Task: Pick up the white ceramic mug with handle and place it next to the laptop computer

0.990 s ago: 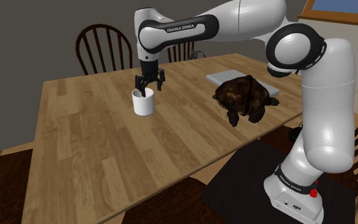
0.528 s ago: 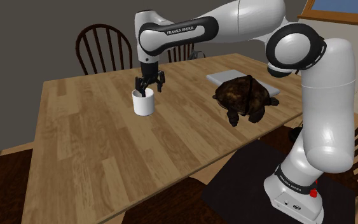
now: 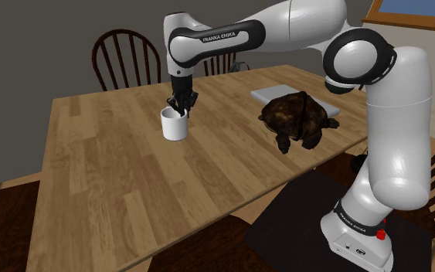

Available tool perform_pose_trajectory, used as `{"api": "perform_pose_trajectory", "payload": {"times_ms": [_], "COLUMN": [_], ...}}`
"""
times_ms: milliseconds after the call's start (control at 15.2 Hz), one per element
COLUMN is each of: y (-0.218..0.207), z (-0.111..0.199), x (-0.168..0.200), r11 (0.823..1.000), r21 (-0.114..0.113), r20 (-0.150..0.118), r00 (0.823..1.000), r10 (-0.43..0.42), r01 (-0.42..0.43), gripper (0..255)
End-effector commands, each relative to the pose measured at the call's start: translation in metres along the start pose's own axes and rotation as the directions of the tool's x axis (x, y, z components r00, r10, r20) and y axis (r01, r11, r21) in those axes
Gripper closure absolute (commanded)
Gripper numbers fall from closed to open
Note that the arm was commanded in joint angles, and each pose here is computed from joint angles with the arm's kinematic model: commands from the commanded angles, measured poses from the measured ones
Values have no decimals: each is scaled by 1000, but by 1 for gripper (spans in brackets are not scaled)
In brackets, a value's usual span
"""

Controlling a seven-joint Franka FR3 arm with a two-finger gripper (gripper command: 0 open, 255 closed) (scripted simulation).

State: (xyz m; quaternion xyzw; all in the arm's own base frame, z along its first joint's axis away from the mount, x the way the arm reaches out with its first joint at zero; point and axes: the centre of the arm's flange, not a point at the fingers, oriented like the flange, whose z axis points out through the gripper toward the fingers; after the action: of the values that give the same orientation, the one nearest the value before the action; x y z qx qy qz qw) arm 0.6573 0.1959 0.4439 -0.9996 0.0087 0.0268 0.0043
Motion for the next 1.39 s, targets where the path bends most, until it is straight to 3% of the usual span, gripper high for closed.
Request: {"api": "perform_pose_trajectory", "payload": {"times_ms": [0,132,1320], "y": [0,0,-1], "z": [0,0,-95], "x": [0,0,-5], "r11": [1000,1000,1000], "r21": [0,0,0], "r20": [0,0,0], "r00": [1000,1000,1000], "r10": [0,0,0], "r01": [0,0,0], "gripper": [255,255,255]}}
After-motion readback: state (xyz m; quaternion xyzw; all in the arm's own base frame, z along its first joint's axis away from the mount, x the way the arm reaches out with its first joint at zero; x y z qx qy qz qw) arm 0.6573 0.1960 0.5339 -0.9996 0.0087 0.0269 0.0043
